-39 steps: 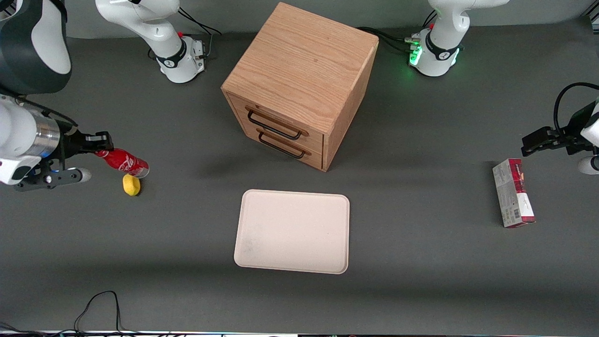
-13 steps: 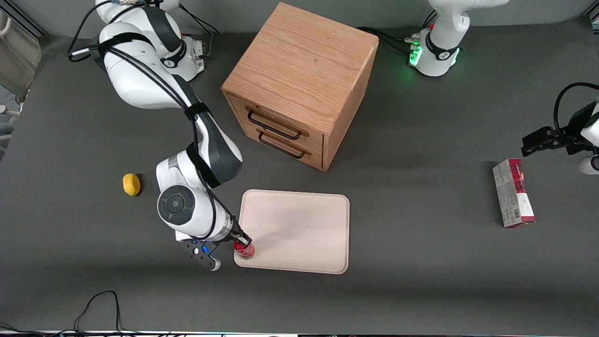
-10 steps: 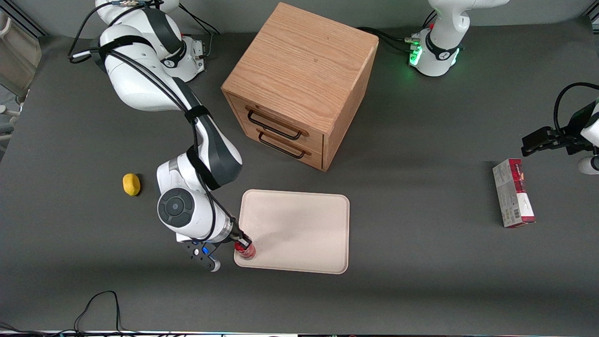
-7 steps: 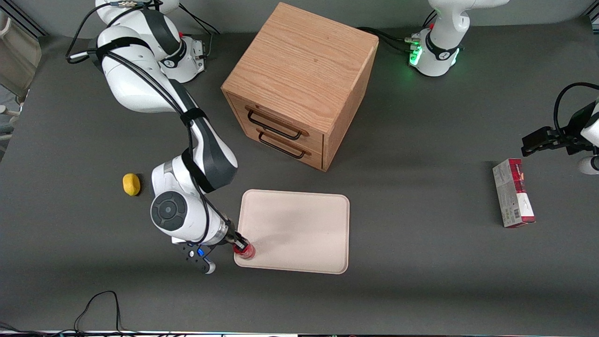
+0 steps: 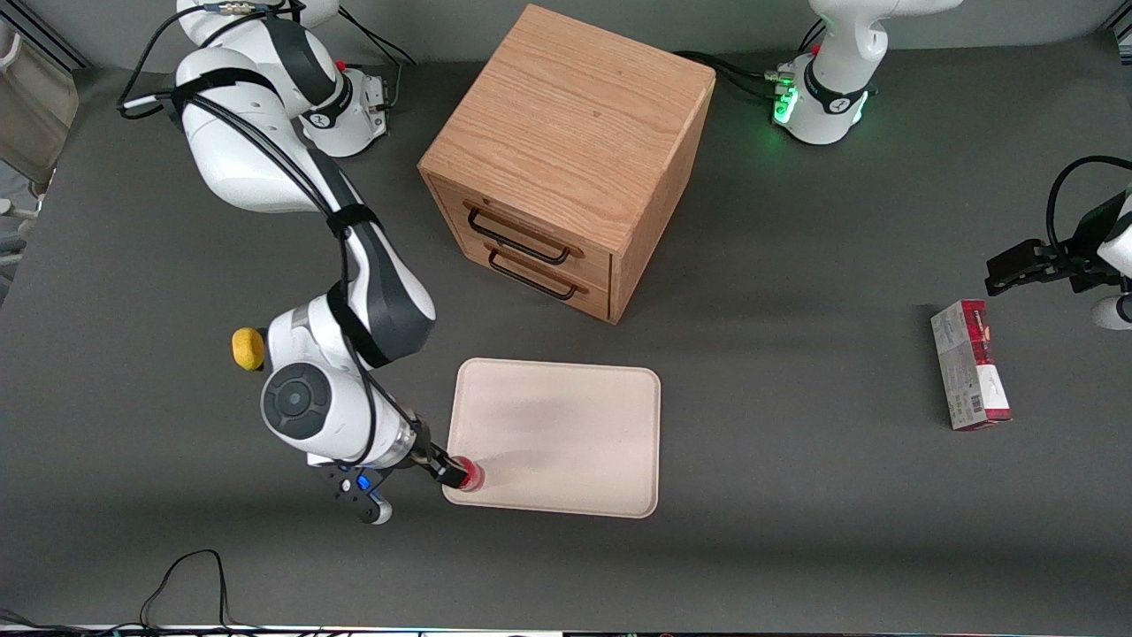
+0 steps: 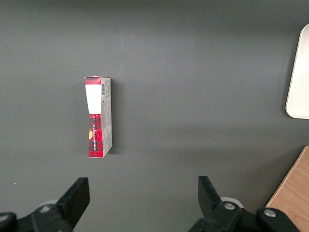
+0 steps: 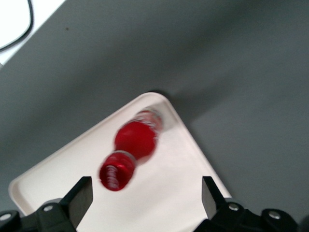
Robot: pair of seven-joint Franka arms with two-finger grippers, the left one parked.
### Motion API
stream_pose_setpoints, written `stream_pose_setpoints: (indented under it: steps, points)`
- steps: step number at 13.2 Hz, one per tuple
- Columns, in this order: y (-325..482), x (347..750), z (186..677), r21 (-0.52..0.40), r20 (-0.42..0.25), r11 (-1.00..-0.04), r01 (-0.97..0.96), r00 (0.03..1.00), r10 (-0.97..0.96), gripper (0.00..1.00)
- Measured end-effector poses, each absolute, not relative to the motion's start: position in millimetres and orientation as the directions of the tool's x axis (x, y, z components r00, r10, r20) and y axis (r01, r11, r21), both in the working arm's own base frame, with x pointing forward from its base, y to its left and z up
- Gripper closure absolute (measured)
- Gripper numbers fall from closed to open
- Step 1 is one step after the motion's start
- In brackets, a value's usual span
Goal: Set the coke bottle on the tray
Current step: 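Lower the bottle onto the tray and open the right gripper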
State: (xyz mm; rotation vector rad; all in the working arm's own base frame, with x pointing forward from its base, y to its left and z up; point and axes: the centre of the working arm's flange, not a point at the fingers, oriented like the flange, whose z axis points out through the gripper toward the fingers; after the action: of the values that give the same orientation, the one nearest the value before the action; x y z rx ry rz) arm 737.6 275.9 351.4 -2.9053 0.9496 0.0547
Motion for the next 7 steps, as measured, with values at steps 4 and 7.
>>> stream_pose_setpoints:
  steps: [4, 7]
  points:
    - [223.2, 720.6, 403.9, 0.000, -0.185, -0.921, -0.389, 0.906, -0.382, 0.00]
    - [191.9, 695.4, 437.7, 0.008, -0.247, -0.983, -0.181, 0.953, -0.177, 0.00]
